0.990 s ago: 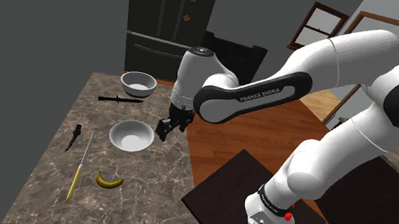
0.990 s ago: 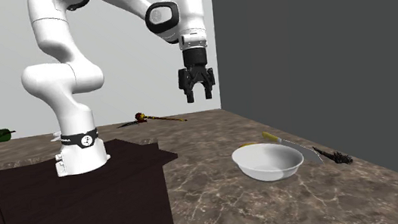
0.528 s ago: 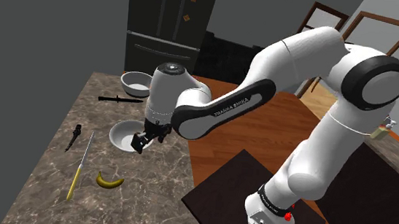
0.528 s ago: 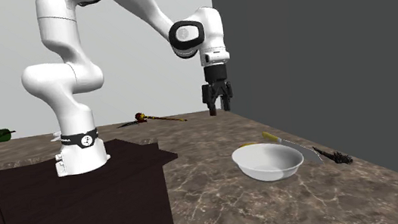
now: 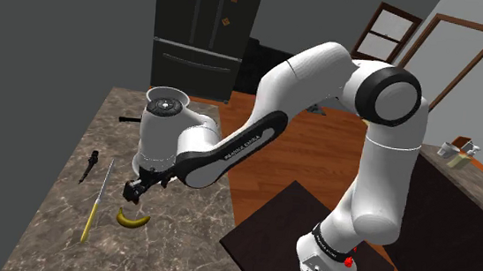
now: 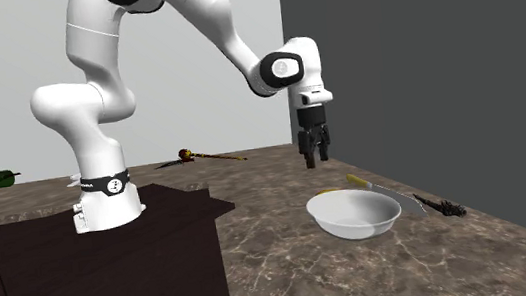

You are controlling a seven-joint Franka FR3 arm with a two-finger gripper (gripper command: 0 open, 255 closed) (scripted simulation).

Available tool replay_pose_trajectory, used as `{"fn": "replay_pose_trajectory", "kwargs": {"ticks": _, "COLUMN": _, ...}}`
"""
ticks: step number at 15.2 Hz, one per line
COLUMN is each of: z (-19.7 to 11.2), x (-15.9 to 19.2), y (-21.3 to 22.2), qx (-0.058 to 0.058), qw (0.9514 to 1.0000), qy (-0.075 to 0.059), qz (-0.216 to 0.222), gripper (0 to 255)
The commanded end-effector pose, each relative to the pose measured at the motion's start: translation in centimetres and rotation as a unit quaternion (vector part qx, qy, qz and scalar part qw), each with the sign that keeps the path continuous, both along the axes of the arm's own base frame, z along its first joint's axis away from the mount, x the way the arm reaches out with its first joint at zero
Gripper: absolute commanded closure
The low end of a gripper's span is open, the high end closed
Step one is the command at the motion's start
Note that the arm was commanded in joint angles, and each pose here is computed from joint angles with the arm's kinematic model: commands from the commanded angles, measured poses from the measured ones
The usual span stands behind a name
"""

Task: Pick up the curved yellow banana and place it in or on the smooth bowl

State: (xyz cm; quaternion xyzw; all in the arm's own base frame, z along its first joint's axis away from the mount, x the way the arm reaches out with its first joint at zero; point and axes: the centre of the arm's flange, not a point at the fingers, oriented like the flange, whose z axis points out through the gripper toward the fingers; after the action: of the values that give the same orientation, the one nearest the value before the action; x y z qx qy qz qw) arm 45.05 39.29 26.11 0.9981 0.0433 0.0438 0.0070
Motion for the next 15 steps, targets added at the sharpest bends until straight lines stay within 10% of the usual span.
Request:
{"fn": "replay_pose_trajectory", "kwargs": {"ticks": 1, "z": -1.6, "x": 0.7, "y": 1.9, "qx": 0.000, "qw": 1.0000, "qy": -0.003, "qz": 0.006, "gripper": 0}}
{"fn": "replay_pose_trajectory", "kwargs": {"ticks": 15, "z": -9.2, "x": 2.6, "y": 6.9, "qx": 0.001, "qw": 0.9998, "qy": -0.008, "qz": 0.019, "gripper": 0}}
